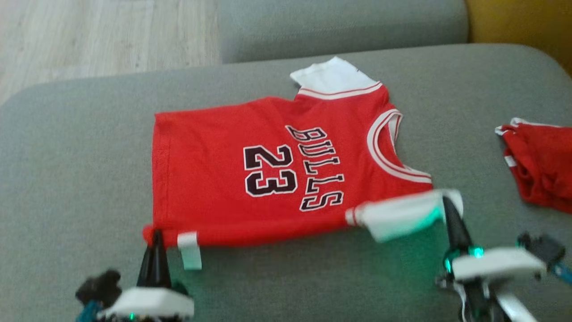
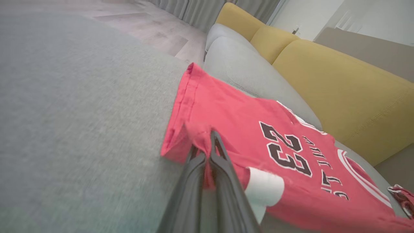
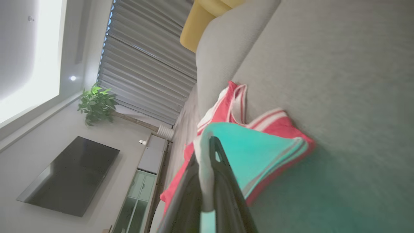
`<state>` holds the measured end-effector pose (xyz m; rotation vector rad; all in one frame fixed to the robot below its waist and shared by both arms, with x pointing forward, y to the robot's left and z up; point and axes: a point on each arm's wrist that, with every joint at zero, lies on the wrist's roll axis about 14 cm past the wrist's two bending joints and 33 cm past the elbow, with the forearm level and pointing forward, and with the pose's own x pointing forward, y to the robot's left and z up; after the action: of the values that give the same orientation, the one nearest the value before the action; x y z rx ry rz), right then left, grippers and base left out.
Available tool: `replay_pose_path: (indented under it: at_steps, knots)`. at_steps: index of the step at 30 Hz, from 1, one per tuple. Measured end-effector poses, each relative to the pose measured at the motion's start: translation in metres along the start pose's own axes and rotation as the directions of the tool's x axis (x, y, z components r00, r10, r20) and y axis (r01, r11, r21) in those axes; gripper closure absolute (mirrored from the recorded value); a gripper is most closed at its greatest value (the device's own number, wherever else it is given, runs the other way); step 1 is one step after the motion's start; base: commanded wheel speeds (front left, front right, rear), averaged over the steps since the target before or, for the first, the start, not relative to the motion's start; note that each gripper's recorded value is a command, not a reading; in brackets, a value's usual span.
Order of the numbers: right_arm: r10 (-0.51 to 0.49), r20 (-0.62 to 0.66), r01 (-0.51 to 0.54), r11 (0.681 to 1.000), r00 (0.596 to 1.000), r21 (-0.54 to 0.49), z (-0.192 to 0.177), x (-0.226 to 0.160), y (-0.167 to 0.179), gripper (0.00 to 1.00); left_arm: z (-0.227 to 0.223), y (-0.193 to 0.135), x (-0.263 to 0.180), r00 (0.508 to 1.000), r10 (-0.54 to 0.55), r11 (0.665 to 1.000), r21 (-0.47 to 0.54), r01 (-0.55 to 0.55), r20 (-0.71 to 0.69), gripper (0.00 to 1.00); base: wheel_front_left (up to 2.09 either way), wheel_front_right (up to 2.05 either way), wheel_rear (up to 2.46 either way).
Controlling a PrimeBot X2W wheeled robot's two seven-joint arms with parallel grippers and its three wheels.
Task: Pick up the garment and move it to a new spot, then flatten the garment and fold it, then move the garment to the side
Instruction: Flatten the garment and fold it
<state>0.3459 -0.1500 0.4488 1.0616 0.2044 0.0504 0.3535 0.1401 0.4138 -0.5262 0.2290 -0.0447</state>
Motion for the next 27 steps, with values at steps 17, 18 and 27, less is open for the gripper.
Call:
replay_pose_path:
  at_steps: [17, 18, 27]
  knots:
    - [-0.019, -0.016, 0.018, 0.998, 1.0, -0.066, 0.006, 0.11, 0.003, 1.0, 0.025, 0.002, 0.075, 1.0, 0.009, 1.0, 0.024, -0.009, 0.017, 0.93, 0.0, 0.0, 0.0]
    - [-0.031, -0.019, 0.029, 0.996, 0.999, -0.08, 0.006, 0.115, 0.0, 1.0, 0.024, 0.001, 0.079, 1.0, 0.004, 0.999, 0.035, -0.004, 0.01, 0.92, 0.0, 0.0, 0.0]
    - [-0.069, 0.001, 0.069, 0.995, 0.998, -0.075, 0.007, 0.12, -0.012, 1.0, 0.018, -0.01, 0.095, 0.999, -0.032, 0.997, 0.066, 0.034, -0.021, 0.78, 0.0, 0.0, 0.0]
